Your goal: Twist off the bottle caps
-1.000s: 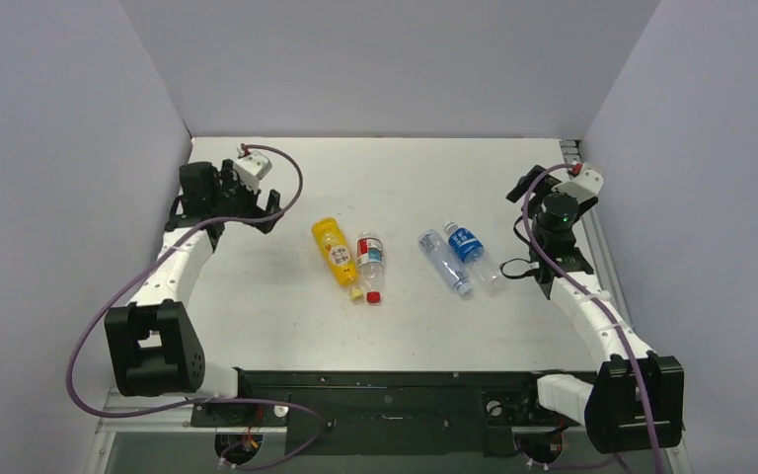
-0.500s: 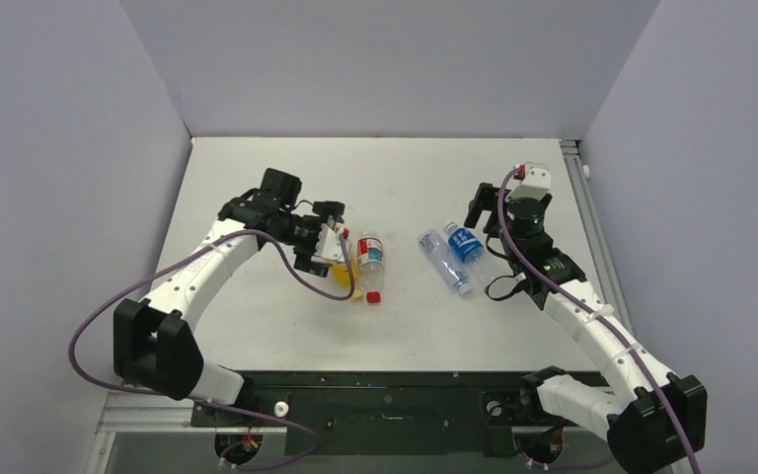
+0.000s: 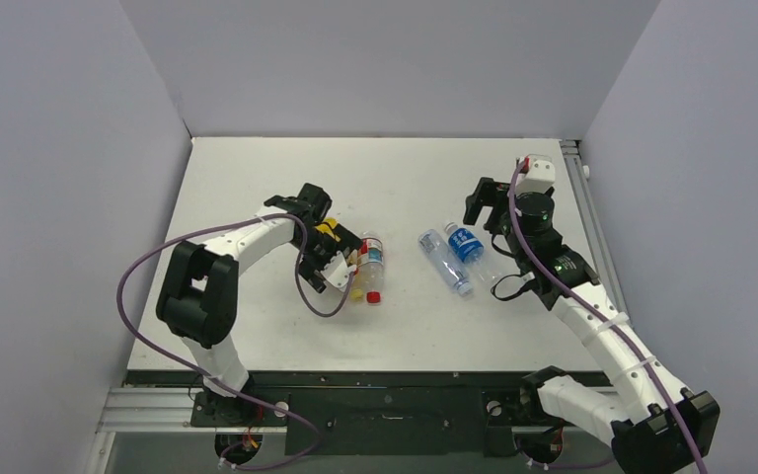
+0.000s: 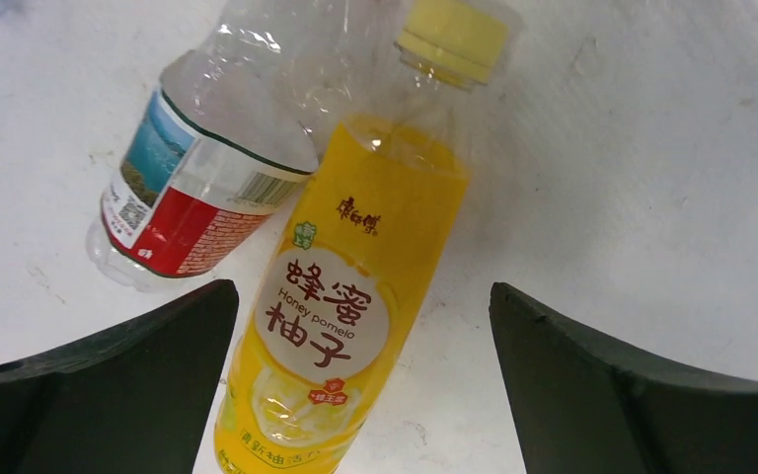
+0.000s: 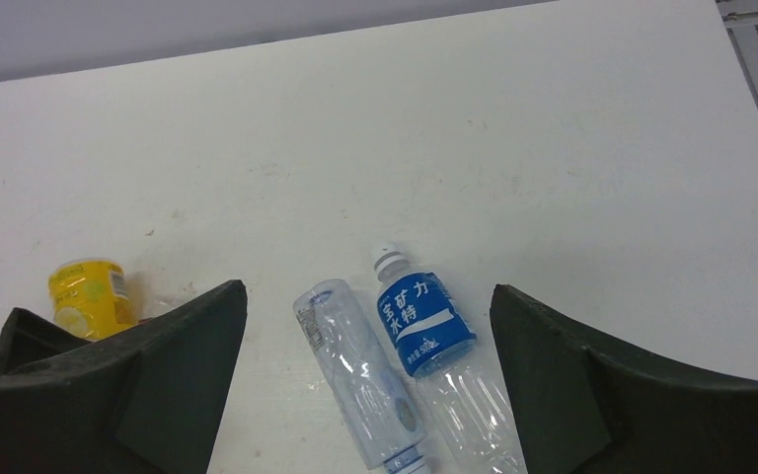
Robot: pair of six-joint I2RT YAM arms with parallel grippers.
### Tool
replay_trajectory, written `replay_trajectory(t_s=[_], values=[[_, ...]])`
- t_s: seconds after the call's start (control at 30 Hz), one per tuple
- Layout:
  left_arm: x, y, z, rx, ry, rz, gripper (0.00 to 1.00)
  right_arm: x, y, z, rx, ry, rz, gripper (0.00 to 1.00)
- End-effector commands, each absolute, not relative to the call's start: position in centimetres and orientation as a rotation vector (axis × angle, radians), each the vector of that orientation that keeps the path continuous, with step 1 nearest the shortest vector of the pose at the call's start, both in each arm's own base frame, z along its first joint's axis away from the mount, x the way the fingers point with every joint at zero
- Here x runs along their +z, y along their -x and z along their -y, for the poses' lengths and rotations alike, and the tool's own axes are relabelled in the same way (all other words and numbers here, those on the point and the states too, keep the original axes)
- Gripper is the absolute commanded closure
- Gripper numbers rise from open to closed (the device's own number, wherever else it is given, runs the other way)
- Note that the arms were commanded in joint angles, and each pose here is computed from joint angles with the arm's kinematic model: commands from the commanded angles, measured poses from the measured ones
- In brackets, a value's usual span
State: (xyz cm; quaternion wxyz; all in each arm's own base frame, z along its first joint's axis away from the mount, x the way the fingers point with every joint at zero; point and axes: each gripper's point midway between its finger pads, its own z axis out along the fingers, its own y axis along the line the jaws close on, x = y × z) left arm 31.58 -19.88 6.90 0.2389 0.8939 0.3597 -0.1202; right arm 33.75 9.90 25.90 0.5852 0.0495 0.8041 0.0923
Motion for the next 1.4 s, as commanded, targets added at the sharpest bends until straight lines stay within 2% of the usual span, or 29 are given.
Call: replay_trajectory(t_s=[0.0,0.03,0.2,0.27,0.37,0.53,0.63,0.73,0.87,1.13,1.37], values=[[6.8,-33.4,19.7,-0.231,-2.565,-0.865,0.02,27.5,-33.9,-11.2,0.261,-0.094,-1.867,0.12],[6.6,-33.6,19.7,-0.225,-2.574,-0.869,0.0,27.6,-33.9,-11.5,0.27,-0.087,-1.867,0.12],[5.2,-34.0,19.3,-0.211,-2.596,-0.909,0.15,27.4,-33.9,-13.5,0.305,-0.045,-1.887,0.12],[4.8,-33.9,19.2,-0.206,-2.59,-0.921,0.23,27.3,-33.8,-14.4,0.32,-0.025,-1.896,0.12],[4.6,-33.6,19.1,-0.198,-2.572,-0.959,0.41,27.3,-33.7,-15.6,0.335,-0.007,-1.904,0.12],[5.9,-32.9,19.1,-0.202,-2.43,-1.118,0.6,27.7,-33.4,-17.4,0.379,0.017,-1.899,0.12],[7.8,-32.2,19.4,-0.225,-2.322,-1.201,0.69,28.0,-33.5,-18.4,0.401,0.037,-1.905,0.12],[10.3,-31.4,19.8,-0.273,-2.172,-1.319,0.69,29.7,-33.5,-19.5,0.449,0.057,-1.884,0.12],[16.4,-30.5,20.9,-0.34,-1.904,-1.401,0.68,32.5,-33.4,-21.6,0.534,0.088,-1.846,0.12],[31.6,-28.6,23.0,-0.526,-1.261,-1.366,0.68,39.5,-32.1,-26.4,0.722,0.12,-1.732,0.12],[35.7,-27.7,23.2,-0.655,-0.983,-1.356,0.72,43.1,-29.5,-29.2,0.852,0.14,-1.657,0.12]])
